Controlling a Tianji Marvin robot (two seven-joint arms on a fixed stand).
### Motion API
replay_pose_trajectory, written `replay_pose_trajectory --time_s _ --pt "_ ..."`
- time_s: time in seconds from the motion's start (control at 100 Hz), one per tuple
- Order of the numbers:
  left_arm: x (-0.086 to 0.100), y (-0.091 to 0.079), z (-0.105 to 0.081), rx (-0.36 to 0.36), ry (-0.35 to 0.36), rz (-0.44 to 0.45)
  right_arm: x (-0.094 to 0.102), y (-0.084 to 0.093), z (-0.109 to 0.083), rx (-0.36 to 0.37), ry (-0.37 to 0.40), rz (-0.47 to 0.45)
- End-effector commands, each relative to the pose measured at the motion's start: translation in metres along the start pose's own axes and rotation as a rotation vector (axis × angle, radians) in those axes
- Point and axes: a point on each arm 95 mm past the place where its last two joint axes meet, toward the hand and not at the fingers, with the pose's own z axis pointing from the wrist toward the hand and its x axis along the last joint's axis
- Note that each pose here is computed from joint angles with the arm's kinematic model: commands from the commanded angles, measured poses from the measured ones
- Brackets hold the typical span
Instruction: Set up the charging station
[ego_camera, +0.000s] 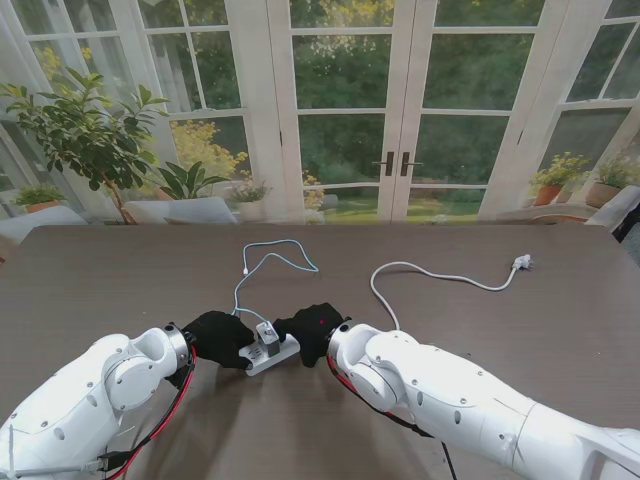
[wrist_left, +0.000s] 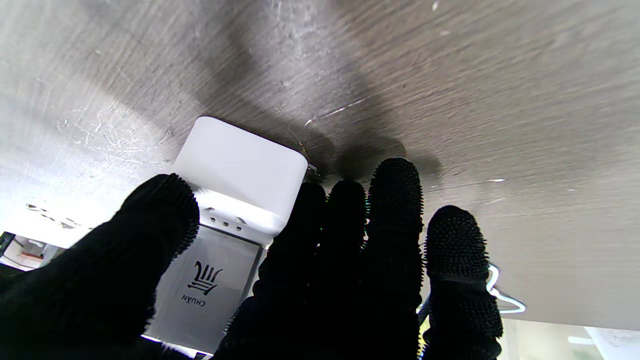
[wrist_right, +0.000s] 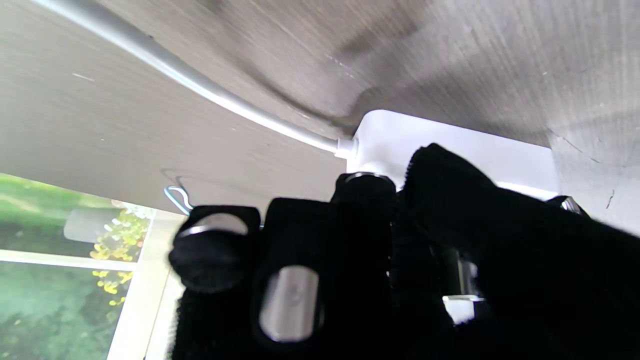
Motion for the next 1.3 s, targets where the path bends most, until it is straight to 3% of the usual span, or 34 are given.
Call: replay_pose_trajectory --time_s 0.0,0.53,1.29 --pt "0.002 0.035 -0.005 -0.103 -0.005 -0.022 0.002 -0.043 -0.009 0.124 -0.005 -0.012" --pt "0.002 0.036 -0.007 -0.101 -0.013 -0.026 0.010 -0.056 -0.007 0.164 -0.009 -0.052" --pt "0.002 0.037 -0.007 -0.115 -0.002 -0.023 0.003 -0.018 -0.014 0.064 -0.121 0.120"
